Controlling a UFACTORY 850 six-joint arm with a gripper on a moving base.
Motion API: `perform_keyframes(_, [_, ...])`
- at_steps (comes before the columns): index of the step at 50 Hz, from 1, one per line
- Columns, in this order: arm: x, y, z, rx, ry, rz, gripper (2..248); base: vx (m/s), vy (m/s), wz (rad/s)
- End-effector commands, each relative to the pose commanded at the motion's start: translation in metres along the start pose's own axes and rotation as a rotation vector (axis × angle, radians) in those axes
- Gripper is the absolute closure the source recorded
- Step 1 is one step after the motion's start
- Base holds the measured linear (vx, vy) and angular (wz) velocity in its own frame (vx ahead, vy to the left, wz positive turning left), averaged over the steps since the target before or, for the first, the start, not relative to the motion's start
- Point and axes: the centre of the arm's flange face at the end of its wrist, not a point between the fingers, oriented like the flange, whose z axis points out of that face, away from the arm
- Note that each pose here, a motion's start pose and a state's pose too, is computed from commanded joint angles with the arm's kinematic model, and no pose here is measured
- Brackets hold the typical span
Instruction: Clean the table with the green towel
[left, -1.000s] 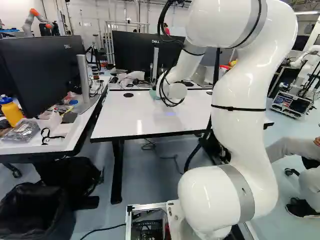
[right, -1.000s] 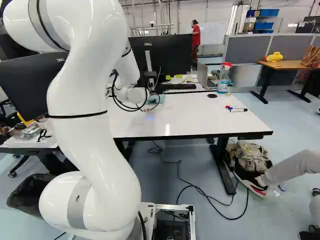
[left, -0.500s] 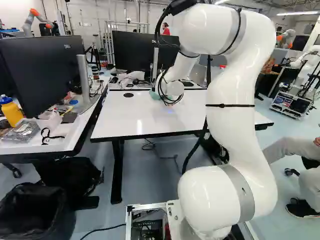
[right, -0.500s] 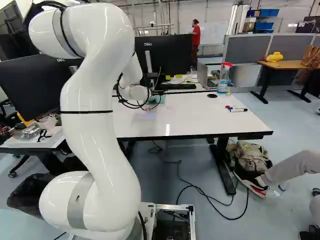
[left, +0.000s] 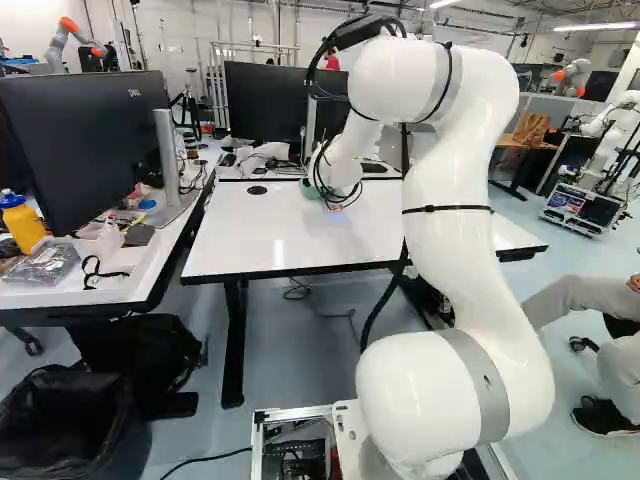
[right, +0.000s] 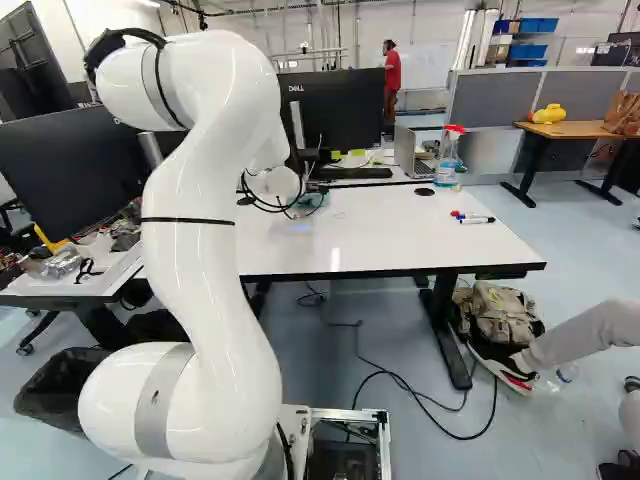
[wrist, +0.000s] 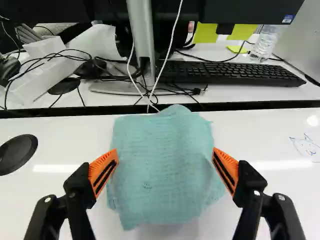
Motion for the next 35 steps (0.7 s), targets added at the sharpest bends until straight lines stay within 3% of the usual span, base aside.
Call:
perform_keyframes(9, [-0.001, 0.0004, 0.0108, -0.003, -0.049, 0.007, 3, 0.0, 0.0, 0.0])
perform_keyframes(26, [-0.0011, 0.0004, 0.0108, -0.003, -0.05, 0.007, 13, 0.0, 0.0, 0.0])
perform_keyframes(27, [-0.0011, 0.0004, 0.0108, -0.003, -0.05, 0.007, 51, 0.0, 0.0, 0.0])
perform_keyframes(31, [-0.0011, 0.0004, 0.0108, -0.003, -0.05, 0.007, 51, 0.0, 0.0, 0.0])
perform_keyframes(32, [-0.0011, 0.0004, 0.0108, -0.003, -0.05, 0.007, 90, 0.0, 0.0, 0.0])
perform_keyframes(35, [-0.0011, 0.0004, 0.0108, -0.003, -0.05, 0.007, 90, 0.0, 0.0, 0.0])
